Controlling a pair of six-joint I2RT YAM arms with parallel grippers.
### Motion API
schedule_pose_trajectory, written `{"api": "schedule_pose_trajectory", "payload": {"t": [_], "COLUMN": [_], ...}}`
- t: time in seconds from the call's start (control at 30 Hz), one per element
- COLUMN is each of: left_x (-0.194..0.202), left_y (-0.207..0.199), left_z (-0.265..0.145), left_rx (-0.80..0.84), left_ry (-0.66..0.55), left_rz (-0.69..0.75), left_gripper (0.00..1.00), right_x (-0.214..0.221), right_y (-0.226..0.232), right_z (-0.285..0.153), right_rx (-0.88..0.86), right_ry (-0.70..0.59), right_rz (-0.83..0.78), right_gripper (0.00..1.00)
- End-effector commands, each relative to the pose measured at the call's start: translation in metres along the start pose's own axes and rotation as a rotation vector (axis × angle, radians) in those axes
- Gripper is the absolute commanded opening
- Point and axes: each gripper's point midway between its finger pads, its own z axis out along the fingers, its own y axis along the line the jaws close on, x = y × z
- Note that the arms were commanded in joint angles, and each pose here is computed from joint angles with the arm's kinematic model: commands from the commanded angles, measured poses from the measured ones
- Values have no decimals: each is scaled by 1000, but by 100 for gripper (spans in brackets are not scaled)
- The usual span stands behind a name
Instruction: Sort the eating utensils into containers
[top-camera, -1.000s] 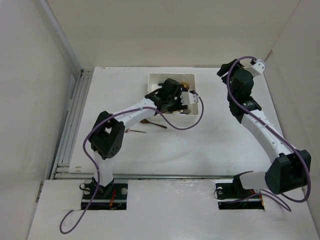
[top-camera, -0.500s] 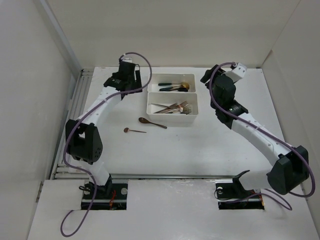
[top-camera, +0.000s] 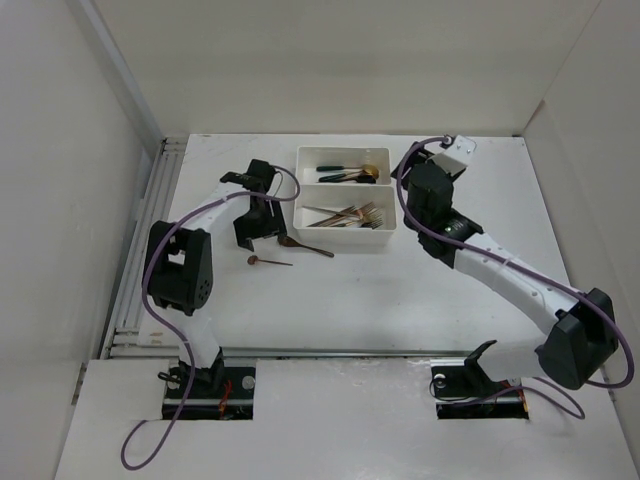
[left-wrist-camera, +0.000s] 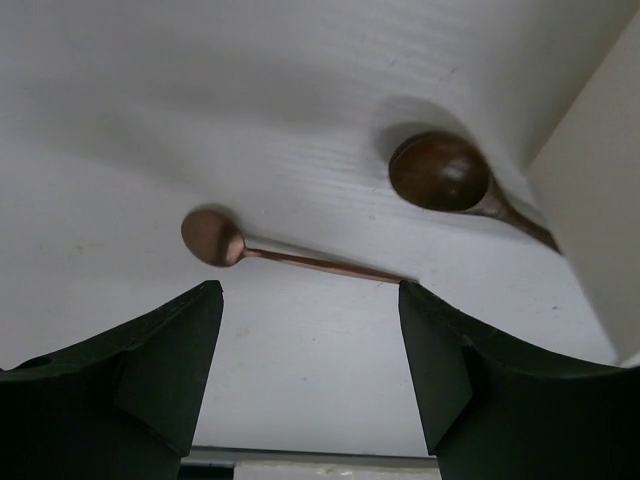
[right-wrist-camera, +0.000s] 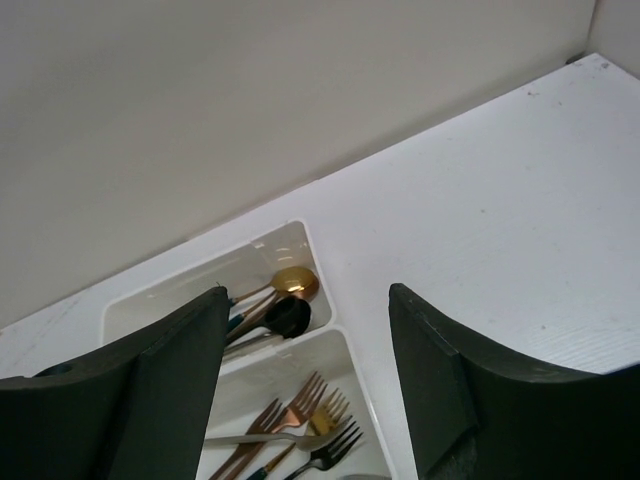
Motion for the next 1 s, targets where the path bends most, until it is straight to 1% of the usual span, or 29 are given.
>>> {"api": "schedule_pose_trajectory", "payload": {"t": [0.0,0.03,0.17,0.27,0.37,0.4,0.43,0.47,0.57,0.6,0.7,0.73,0.8,0.87,0.9,0.97], "left_x": [37,46,52,48,39,32,33,28,20,16,7,5,-4,-13,-14,-39], "left_y": [13,15,18,23,25,24,29,26,40,51,58,64,68,74,78,78], "left_z": [9,16,33,50,61,60,64,64,69,69,72,72,72,70,70,60], "left_rx": [-39,-43,-63,-82,-88,-92,-100,-91,-127,-139,-131,-139,-146,-160,-160,-157], "left_ry": [144,184,233,258,260,240,251,235,218,213,195,192,166,129,131,32], "left_rz": [-1,8,0,-30,-61,-59,-71,-72,-83,-97,-101,-91,-92,-89,-72,-40], "left_gripper": [68,68,68,68,67,65,64,60,46,34,18,9,0,0,0,0], "right_x": [-4,-4,3,10,4,7,7,7,6,5,1,-3,-3,-7,-7,-7], "right_y": [0,0,-4,-6,-10,-14,-14,-14,-17,-18,-18,-17,-16,-15,-15,-13], "right_z": [-5,-5,-6,-8,-11,-11,-11,-11,-11,-11,-11,-11,-9,-9,-9,-8], "right_rx": [11,11,15,19,26,41,41,41,51,61,71,69,78,76,76,76], "right_ry": [-25,-25,-15,-5,-16,-16,-16,-16,-20,-24,-33,-38,-40,-45,-45,-44], "right_rz": [-19,-19,-34,-50,-40,-58,-59,-68,-77,-77,-69,-62,-63,-64,-65,-75], "right_gripper": [71,71,71,71,71,71,71,71,71,71,71,72,72,72,72,72]}}
